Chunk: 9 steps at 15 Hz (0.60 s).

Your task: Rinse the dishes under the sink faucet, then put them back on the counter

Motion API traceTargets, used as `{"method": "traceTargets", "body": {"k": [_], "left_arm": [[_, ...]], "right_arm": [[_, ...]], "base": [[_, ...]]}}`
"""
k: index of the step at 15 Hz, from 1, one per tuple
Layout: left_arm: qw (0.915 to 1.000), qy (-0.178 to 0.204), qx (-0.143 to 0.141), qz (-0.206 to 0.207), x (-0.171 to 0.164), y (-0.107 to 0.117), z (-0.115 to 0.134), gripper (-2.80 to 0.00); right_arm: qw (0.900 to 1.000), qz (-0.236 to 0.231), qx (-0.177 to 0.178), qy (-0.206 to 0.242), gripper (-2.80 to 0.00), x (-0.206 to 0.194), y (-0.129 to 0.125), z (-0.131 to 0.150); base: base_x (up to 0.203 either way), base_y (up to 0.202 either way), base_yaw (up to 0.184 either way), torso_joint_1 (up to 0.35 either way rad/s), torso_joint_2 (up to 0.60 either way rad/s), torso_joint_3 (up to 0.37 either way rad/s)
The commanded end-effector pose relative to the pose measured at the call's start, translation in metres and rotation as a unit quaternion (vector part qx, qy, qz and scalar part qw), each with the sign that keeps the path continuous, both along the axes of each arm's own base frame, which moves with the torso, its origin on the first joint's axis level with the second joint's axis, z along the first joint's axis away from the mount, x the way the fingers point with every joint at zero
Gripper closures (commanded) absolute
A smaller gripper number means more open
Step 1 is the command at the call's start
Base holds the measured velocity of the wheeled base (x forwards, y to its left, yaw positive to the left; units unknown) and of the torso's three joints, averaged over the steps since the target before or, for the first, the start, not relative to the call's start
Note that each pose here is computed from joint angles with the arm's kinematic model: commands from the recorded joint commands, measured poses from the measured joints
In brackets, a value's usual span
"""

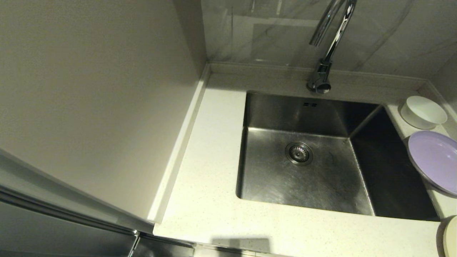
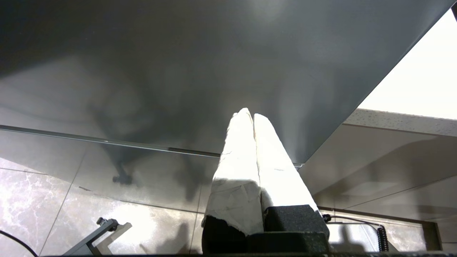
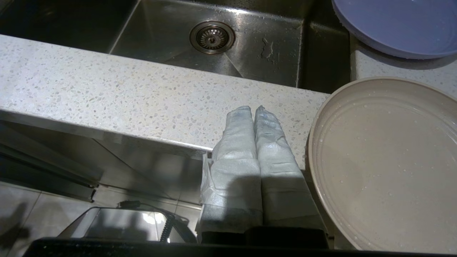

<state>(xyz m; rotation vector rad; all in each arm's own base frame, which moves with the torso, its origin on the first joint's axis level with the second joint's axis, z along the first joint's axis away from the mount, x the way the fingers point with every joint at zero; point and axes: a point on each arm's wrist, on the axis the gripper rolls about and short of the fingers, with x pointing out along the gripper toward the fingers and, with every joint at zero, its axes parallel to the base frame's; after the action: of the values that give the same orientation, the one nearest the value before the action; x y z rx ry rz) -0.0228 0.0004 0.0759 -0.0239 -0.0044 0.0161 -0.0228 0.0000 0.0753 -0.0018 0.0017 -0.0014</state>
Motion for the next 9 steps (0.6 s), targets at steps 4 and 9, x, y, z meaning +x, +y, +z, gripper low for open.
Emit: {"method": "traceTargets", "body": {"k": [4, 9], "left_arm": [[1.0000, -0.001, 0.000, 0.000, -0.0001, 0.0000, 0.0000, 0.00], [1.0000, -0.001, 0.000, 0.000, -0.0001, 0.0000, 0.0000, 0.00]], "right_arm": [[1.000, 0.000, -0.001, -0.001, 0.00, -0.0001, 0.0000, 0.0004], [1.000, -0.001, 0.001, -0.001, 0.00, -0.0001, 0.0000, 0.0004]], "base": [[0.000, 0.000, 0.000, 0.000, 0.00, 0.000], [0.000, 0.000, 0.000, 0.000, 0.00, 0.000]]}}
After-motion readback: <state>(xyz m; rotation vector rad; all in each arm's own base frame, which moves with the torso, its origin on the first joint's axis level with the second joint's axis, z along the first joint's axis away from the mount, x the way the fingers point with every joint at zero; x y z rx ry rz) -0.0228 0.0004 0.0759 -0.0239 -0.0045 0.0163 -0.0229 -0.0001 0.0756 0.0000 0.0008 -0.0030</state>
